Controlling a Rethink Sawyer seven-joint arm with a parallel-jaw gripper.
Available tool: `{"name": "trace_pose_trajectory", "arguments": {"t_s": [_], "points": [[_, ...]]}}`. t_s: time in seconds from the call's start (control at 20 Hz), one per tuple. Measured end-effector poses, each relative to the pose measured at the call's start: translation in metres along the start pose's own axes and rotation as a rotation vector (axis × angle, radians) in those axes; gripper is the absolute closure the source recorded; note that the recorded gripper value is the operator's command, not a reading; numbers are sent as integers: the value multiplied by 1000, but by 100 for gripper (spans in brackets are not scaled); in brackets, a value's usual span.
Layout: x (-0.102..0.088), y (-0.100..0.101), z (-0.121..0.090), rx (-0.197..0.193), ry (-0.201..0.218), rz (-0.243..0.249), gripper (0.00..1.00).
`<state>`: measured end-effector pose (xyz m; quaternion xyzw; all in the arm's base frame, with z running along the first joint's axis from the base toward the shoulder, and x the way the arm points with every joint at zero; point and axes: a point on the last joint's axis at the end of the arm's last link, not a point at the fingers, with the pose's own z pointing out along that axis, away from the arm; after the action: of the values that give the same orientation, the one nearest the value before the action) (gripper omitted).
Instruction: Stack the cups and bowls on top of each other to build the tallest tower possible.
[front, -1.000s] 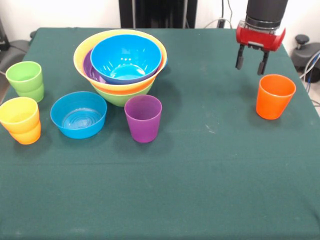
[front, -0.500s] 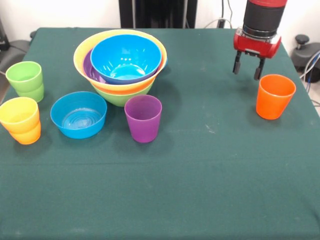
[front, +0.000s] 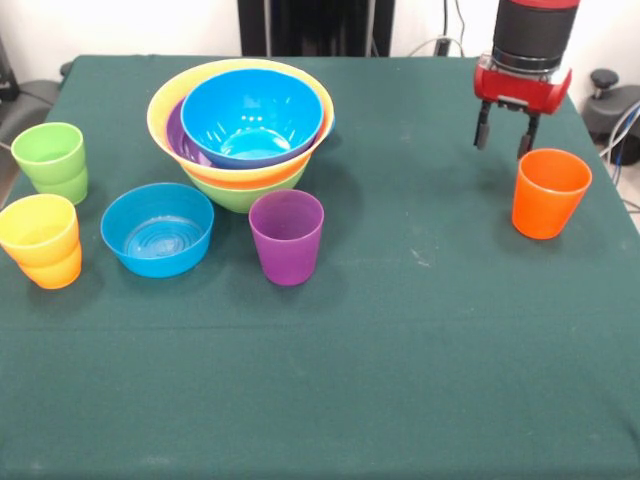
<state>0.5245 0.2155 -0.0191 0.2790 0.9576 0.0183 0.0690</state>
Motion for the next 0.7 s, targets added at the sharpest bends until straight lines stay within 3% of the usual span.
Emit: {"name": "trace_pose_trajectory", "arguments": {"t_s": [0.4,0.7], "points": [[-20,13,-27,-36,-36,7,0],[-35,20,-50,-49,-16,25,0]]}}
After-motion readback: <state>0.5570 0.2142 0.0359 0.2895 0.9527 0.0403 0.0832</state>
